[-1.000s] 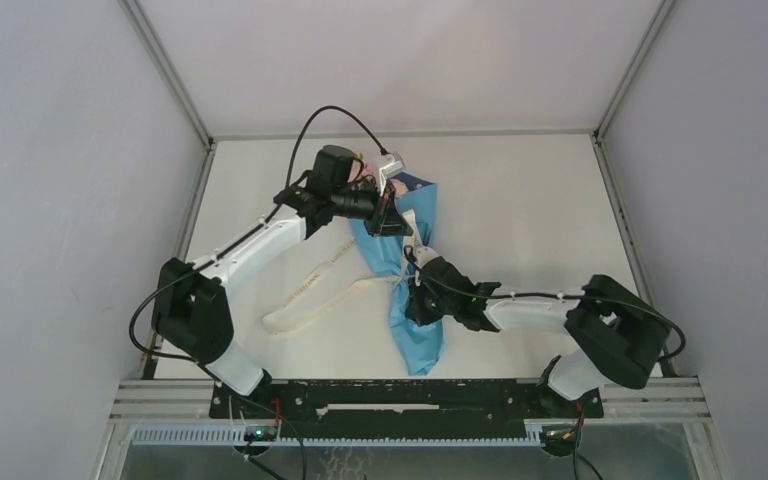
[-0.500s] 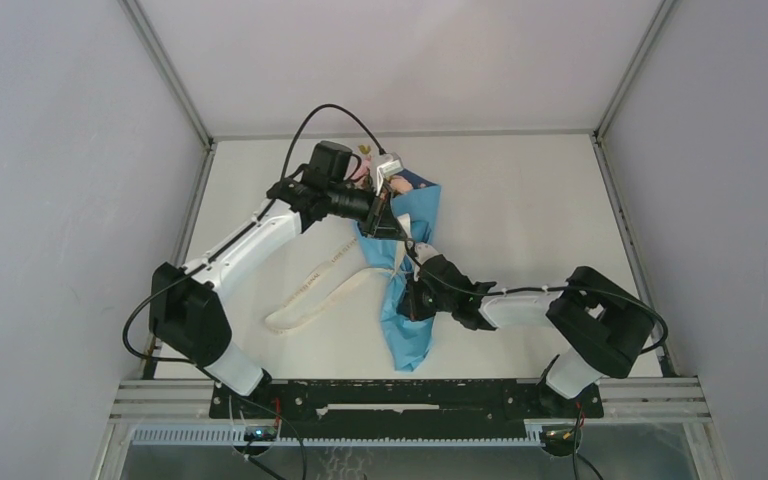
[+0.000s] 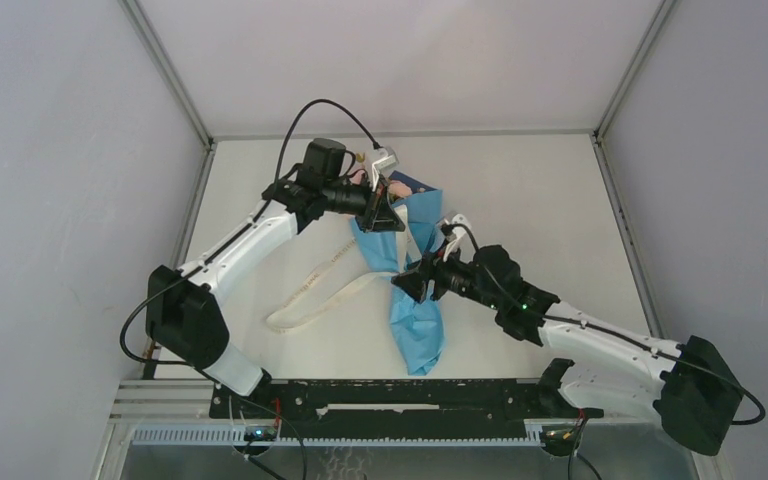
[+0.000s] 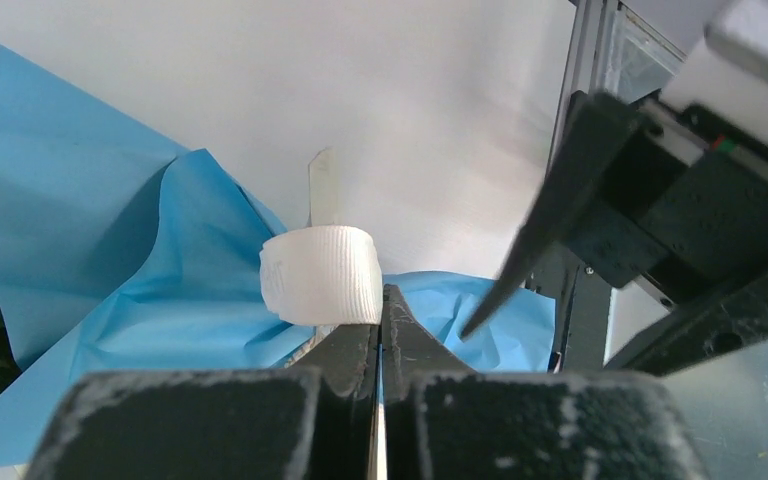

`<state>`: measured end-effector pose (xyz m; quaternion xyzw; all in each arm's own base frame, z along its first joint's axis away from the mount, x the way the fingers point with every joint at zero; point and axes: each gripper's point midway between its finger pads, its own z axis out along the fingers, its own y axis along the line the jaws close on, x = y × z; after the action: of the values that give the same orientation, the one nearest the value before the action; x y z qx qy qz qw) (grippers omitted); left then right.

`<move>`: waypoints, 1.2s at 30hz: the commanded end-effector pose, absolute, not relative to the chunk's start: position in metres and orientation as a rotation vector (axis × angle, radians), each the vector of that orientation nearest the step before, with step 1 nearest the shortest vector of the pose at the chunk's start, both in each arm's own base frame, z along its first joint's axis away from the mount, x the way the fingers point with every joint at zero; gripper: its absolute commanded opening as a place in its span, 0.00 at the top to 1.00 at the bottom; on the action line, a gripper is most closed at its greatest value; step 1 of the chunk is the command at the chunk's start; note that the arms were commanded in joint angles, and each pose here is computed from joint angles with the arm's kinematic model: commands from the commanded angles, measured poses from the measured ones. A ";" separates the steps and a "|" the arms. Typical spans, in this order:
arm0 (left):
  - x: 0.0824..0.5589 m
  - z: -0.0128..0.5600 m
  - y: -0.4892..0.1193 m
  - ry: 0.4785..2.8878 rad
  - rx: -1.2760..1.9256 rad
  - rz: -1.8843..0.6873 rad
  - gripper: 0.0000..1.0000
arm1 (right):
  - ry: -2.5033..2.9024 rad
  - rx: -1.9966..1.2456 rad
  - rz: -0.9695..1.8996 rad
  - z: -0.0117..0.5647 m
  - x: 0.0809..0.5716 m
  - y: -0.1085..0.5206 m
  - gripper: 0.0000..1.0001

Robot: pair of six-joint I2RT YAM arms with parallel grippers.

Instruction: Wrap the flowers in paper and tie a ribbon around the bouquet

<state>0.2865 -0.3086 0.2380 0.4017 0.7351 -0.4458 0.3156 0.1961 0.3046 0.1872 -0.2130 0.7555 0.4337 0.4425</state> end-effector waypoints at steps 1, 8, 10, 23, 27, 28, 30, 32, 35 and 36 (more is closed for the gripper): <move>0.287 0.253 -0.308 1.852 1.067 -1.165 1.00 | 1.764 -0.388 0.930 0.209 0.245 0.286 0.33; 0.285 0.248 -0.308 1.865 1.066 -1.172 1.00 | 1.745 -0.392 0.890 0.215 0.280 0.291 0.30; 0.287 0.246 -0.309 1.874 1.060 -1.176 1.00 | 1.749 -0.440 0.926 0.217 0.281 0.303 0.32; 0.296 0.214 -0.274 1.987 1.142 -0.902 0.50 | 1.846 -0.412 1.011 0.196 0.302 0.319 1.00; 0.295 0.149 -0.192 2.166 1.358 -0.393 0.18 | 1.861 -0.408 1.020 0.193 0.301 0.320 1.00; 0.288 0.129 -0.171 2.201 1.435 -0.291 0.17 | 1.863 -0.403 1.019 0.193 0.301 0.320 1.00; 0.271 0.089 -0.136 2.274 1.558 -0.128 0.16 | 1.866 -0.390 1.016 0.193 0.302 0.319 1.00; 0.249 0.056 -0.108 2.348 1.648 -0.034 0.14 | 1.863 -0.384 1.018 0.195 0.302 0.318 1.00; 0.238 0.033 -0.084 2.391 1.719 0.083 0.13 | 1.869 -0.385 1.019 0.194 0.301 0.319 1.00; 0.234 0.028 -0.081 2.397 1.739 0.093 0.13 | 1.874 -0.383 1.017 0.193 0.301 0.318 1.00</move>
<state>0.2358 -0.1206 0.0392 0.5337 0.8340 -0.0596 0.1265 0.2947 0.3109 0.1629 -0.1605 0.7876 0.3956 0.4443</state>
